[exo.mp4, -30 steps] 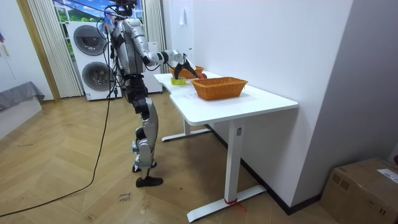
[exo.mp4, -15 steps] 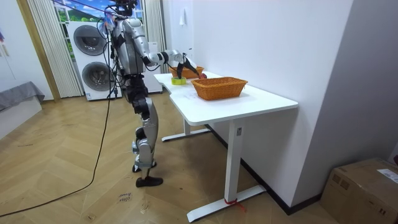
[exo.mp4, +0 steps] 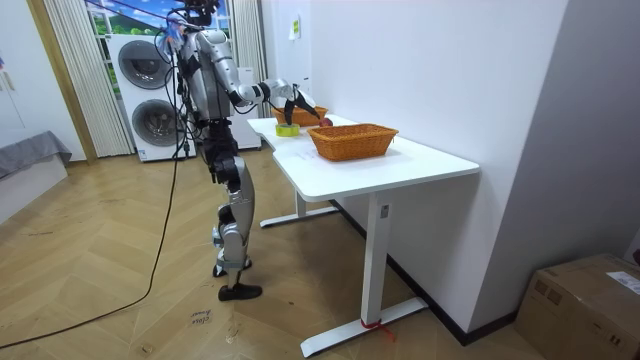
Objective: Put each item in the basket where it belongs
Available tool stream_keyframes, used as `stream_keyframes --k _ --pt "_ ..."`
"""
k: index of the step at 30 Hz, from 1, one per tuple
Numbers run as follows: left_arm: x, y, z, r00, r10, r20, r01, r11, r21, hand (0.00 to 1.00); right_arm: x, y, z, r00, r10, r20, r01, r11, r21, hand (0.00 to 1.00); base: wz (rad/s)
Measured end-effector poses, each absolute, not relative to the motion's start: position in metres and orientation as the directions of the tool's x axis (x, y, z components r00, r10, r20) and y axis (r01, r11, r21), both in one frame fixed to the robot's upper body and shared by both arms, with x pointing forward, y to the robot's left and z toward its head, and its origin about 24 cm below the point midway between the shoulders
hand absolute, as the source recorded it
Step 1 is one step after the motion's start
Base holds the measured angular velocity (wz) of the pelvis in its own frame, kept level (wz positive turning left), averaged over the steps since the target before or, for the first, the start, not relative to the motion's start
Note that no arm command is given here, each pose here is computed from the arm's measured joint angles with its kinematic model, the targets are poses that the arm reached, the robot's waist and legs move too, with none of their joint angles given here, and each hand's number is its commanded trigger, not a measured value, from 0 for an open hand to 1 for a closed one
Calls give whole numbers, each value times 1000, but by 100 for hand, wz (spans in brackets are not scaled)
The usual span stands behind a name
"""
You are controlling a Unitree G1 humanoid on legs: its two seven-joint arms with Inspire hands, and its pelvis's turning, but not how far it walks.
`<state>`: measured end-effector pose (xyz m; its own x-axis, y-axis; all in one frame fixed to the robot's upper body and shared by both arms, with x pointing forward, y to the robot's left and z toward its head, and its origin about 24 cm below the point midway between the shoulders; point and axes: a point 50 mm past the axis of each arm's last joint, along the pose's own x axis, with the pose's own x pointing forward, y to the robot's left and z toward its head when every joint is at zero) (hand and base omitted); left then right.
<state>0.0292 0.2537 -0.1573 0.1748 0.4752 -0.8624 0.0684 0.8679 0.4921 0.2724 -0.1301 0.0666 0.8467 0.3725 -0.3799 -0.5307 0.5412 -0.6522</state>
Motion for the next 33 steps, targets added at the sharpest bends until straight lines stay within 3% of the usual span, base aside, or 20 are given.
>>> stream_keyframes --k 21,33 --pt "30 253 -159 162 474 -865 91 866 492 0 268 -114 55 791 465 -398 -612 584 -533 0 0" --pt "38 252 -159 162 442 -882 114 880 462 0 269 -111 41 798 407 -445 -602 556 -573 0 4"
